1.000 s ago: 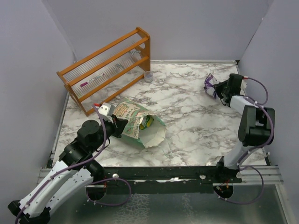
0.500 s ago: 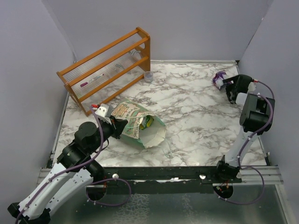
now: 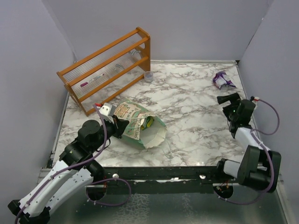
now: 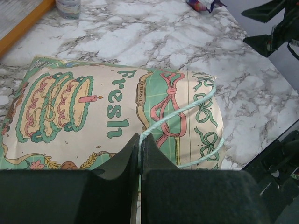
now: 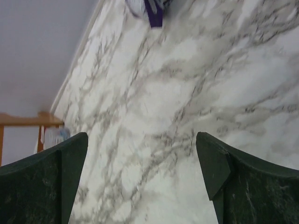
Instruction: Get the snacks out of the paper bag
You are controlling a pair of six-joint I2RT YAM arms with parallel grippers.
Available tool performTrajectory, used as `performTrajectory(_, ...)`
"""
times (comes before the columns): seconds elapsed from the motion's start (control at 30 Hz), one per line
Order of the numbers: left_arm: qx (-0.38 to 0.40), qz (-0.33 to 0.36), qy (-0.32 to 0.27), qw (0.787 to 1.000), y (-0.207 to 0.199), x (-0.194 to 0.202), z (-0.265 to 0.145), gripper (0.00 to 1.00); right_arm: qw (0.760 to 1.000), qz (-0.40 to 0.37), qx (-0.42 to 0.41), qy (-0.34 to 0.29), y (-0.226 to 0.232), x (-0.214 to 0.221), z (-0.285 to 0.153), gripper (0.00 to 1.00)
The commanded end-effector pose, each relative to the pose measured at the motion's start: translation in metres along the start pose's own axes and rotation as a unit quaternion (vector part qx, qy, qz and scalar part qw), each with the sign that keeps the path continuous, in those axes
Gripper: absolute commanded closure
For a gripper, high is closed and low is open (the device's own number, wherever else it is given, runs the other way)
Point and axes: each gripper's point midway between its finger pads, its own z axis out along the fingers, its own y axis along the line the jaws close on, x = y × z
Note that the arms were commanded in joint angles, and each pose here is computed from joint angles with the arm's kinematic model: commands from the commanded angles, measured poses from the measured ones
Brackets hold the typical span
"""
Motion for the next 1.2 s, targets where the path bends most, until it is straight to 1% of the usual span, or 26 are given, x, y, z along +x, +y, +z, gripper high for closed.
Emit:
performTrajectory(0.0,-0.003,0.003,-0.005,1.000,-0.001,-0.005,0.002,1.00,0.983,-0.068,-0.131,0.111,0.023,0.061,-0.050,0.02)
performTrajectory(0.1,0.007,0.005,0.010,1.000,-0.005,0.000,0.005,1.00,0.959,-0.107,-0.207,0.162,0.047,0.094,-0.091,0.05)
performTrajectory(0.17,0.016,0.006,0.020,1.000,-0.009,0.002,0.006,1.00,0.941,-0.142,-0.254,0.173,0.066,0.108,-0.119,0.06)
performTrajectory(0.23,0.023,0.007,0.033,0.999,-0.012,0.004,0.005,1.00,0.918,-0.169,-0.307,0.188,0.082,0.120,-0.147,0.07)
performTrajectory(0.33,0.011,0.008,0.048,0.999,-0.010,0.004,0.002,1.00,0.883,-0.182,-0.370,0.224,0.094,0.140,-0.179,0.09)
performTrajectory(0.43,0.002,0.004,0.040,0.999,-0.006,0.004,0.000,1.00,0.855,-0.178,-0.399,0.278,0.098,0.161,-0.199,0.13)
performTrajectory(0.53,0.021,0.004,0.013,1.000,-0.010,-0.001,-0.002,1.00,0.846,-0.175,-0.406,0.298,0.106,0.179,-0.208,0.16)
performTrajectory(0.6,0.018,0.008,0.007,1.000,-0.009,-0.004,-0.004,1.00,0.842,-0.178,-0.409,0.304,0.114,0.194,-0.212,0.16)
performTrajectory(0.73,0.012,0.008,0.003,1.000,-0.007,-0.007,-0.006,1.00,0.819,-0.205,-0.422,0.330,0.132,0.240,-0.233,0.19)
performTrajectory(0.8,0.013,0.008,-0.003,1.000,-0.008,-0.009,-0.008,1.00,0.810,-0.233,-0.435,0.317,0.144,0.259,-0.244,0.26)
performTrajectory(0.83,0.011,0.008,-0.005,1.000,-0.007,-0.010,-0.009,1.00,0.810,-0.244,-0.442,0.299,0.150,0.265,-0.247,0.28)
performTrajectory(0.9,0.007,0.007,-0.013,1.000,-0.005,-0.013,-0.012,1.00,0.803,-0.262,-0.472,0.253,0.163,0.271,-0.256,0.30)
performTrajectory(0.97,0.005,0.005,-0.021,1.000,-0.004,-0.015,-0.014,1.00,0.784,-0.287,-0.507,0.211,0.173,0.279,-0.263,0.35)
performTrajectory(1.0,0.006,0.004,-0.026,1.000,-0.005,-0.017,-0.015,1.00,0.773,-0.308,-0.520,0.193,0.176,0.283,-0.265,0.36)
performTrajectory(1.07,0.005,0.003,-0.029,1.000,-0.004,-0.017,-0.017,1.00,0.739,-0.354,-0.552,0.152,0.181,0.293,-0.272,0.36)
performTrajectory(1.13,0.005,0.002,-0.030,1.000,-0.004,-0.018,-0.017,1.00,0.698,-0.390,-0.591,0.111,0.183,0.300,-0.283,0.36)
performTrajectory(1.17,0.004,0.002,-0.030,1.000,-0.004,-0.018,-0.017,1.00,0.677,-0.396,-0.613,0.096,0.186,0.303,-0.289,0.36)
